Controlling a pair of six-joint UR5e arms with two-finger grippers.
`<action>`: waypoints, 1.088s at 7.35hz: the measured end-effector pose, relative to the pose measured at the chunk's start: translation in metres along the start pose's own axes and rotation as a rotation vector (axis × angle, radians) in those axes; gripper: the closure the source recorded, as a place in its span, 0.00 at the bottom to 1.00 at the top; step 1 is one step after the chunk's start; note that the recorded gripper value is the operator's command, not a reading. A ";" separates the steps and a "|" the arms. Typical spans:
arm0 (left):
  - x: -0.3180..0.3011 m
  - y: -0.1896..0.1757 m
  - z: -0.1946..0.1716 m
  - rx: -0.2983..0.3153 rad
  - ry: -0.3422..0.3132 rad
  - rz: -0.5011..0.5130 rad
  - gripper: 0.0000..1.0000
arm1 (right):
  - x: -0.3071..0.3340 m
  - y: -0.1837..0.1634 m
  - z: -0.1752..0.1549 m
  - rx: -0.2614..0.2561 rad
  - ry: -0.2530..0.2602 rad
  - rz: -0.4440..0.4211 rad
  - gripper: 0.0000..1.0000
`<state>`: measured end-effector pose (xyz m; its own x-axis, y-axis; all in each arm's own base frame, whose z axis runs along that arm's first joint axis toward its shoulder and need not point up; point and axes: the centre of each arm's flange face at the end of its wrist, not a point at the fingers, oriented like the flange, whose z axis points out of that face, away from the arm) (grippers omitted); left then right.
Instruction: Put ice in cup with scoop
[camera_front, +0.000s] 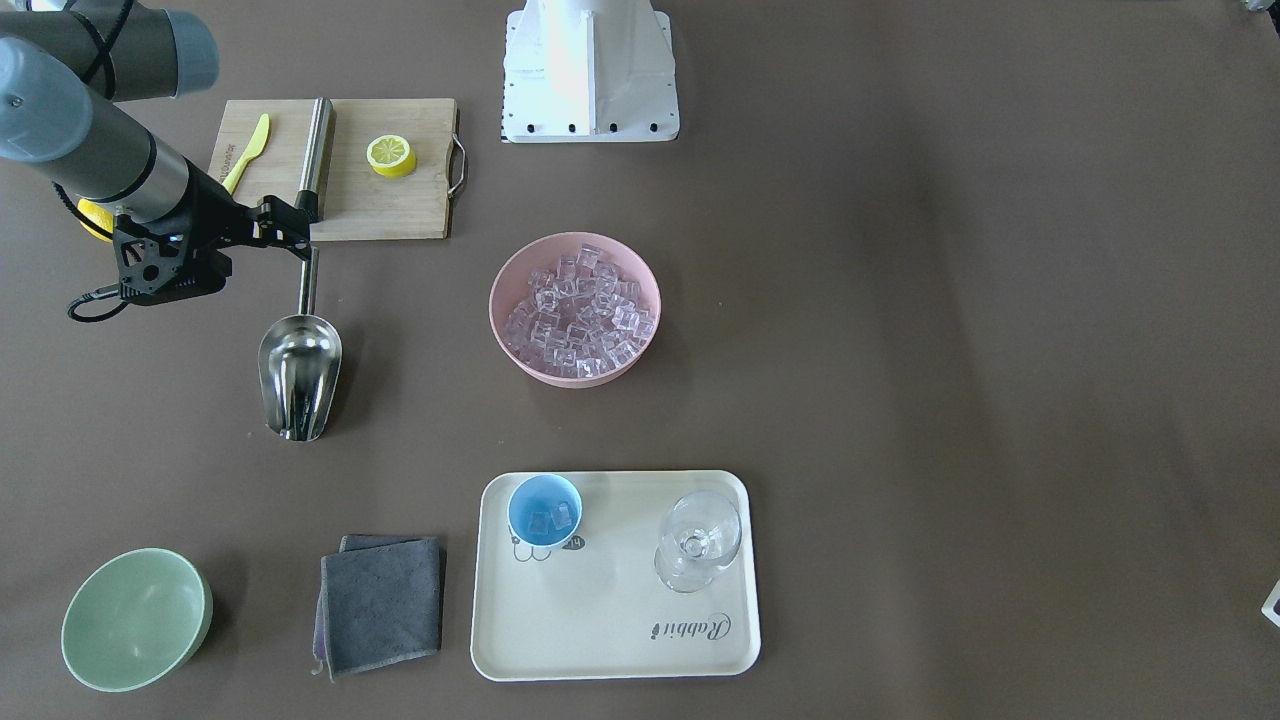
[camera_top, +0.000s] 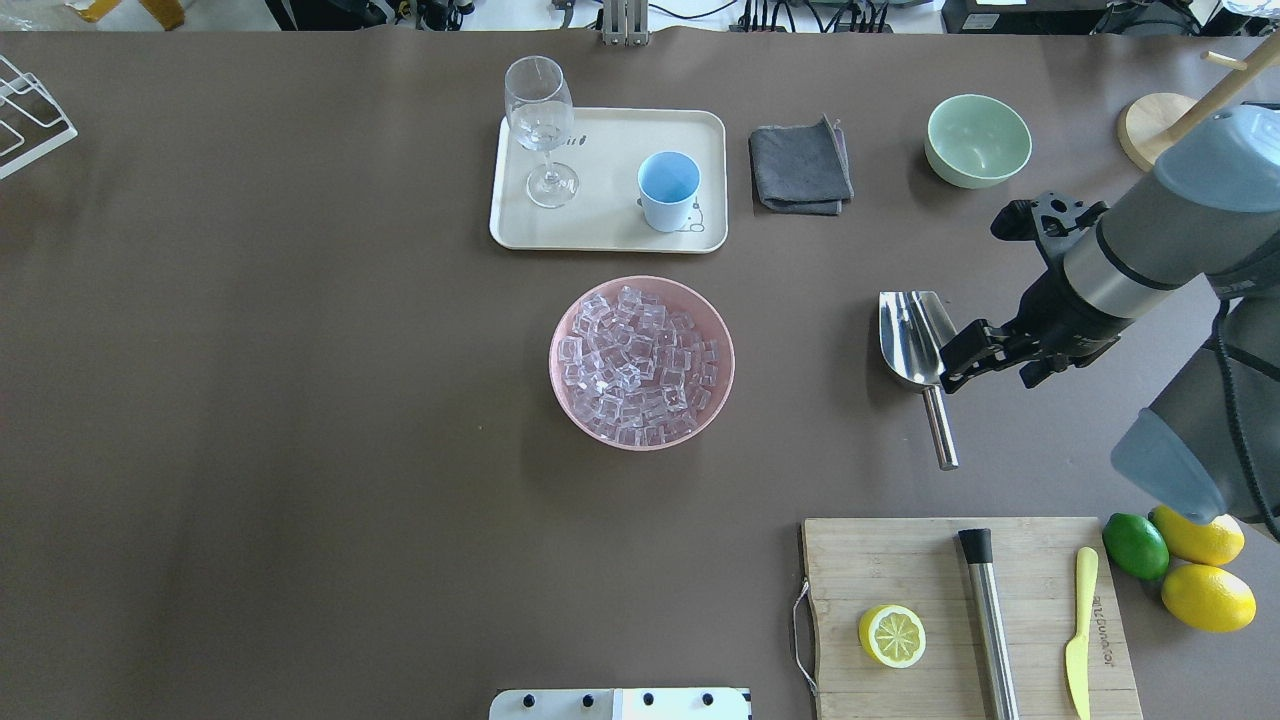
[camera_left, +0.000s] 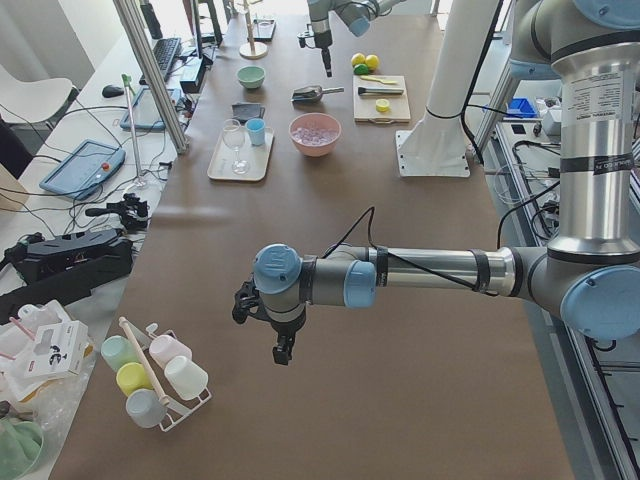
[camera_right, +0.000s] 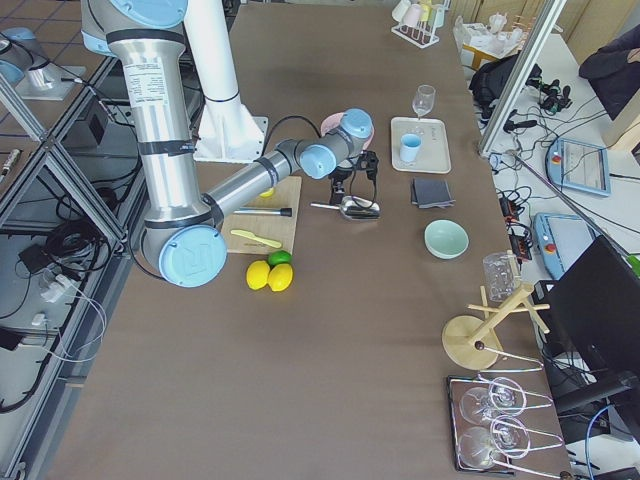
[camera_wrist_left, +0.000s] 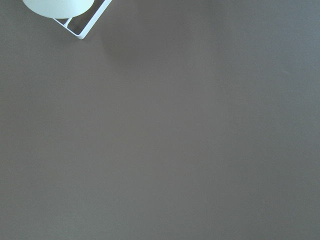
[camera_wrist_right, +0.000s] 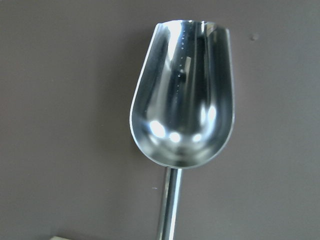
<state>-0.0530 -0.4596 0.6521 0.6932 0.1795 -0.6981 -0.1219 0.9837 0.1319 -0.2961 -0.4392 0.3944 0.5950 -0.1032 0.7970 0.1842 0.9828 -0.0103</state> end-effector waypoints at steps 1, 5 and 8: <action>0.000 0.000 0.000 0.000 0.000 0.000 0.02 | 0.023 0.004 -0.015 0.033 0.026 -0.055 0.01; 0.000 0.000 0.001 -0.002 -0.001 0.001 0.02 | 0.157 0.033 -0.039 0.030 0.138 -0.147 0.00; 0.000 -0.001 0.004 -0.008 -0.005 0.003 0.02 | 0.306 0.062 -0.074 0.049 0.198 -0.088 0.00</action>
<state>-0.0500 -0.4607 0.6542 0.6966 0.1827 -0.6939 -0.1297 0.9832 0.1286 -0.0449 -0.4215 0.5927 0.7214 -0.2120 0.6592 0.2068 0.9745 0.0871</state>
